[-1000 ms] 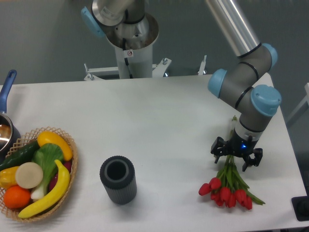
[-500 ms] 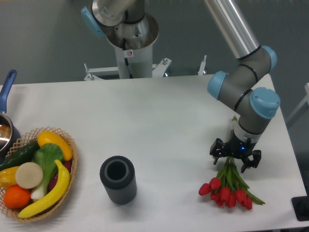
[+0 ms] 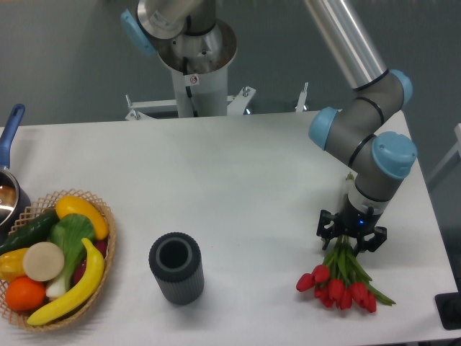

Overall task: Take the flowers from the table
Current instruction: 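Lower the gripper onto the tulip stems and close it, then lift the gripped red tulips up off the table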

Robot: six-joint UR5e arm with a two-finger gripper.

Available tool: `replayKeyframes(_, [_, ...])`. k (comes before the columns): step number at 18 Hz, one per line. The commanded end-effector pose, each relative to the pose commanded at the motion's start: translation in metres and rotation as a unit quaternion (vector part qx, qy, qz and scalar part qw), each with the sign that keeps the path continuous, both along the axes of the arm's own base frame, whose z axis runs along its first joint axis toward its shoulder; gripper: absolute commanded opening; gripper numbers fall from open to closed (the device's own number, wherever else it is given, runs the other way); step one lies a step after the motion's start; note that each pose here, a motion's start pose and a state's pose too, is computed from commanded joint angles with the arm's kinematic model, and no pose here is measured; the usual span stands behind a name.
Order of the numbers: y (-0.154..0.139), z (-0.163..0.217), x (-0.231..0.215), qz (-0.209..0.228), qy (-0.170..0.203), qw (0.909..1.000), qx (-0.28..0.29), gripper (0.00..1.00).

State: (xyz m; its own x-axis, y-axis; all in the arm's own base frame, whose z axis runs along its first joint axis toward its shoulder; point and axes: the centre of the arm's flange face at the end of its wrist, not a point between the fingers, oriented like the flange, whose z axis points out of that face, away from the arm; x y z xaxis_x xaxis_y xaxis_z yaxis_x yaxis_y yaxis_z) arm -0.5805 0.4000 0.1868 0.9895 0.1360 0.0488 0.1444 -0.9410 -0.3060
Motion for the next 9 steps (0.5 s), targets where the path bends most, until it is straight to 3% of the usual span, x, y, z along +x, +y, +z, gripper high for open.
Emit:
replayKeyframes(3, [-0.001,0.003,-0.001,0.001,0.002,1.0,0.001,0.59])
replayKeyframes(9, [0.0,0.013,-0.002,0.004,0.009,0.9999,0.004,0.41])
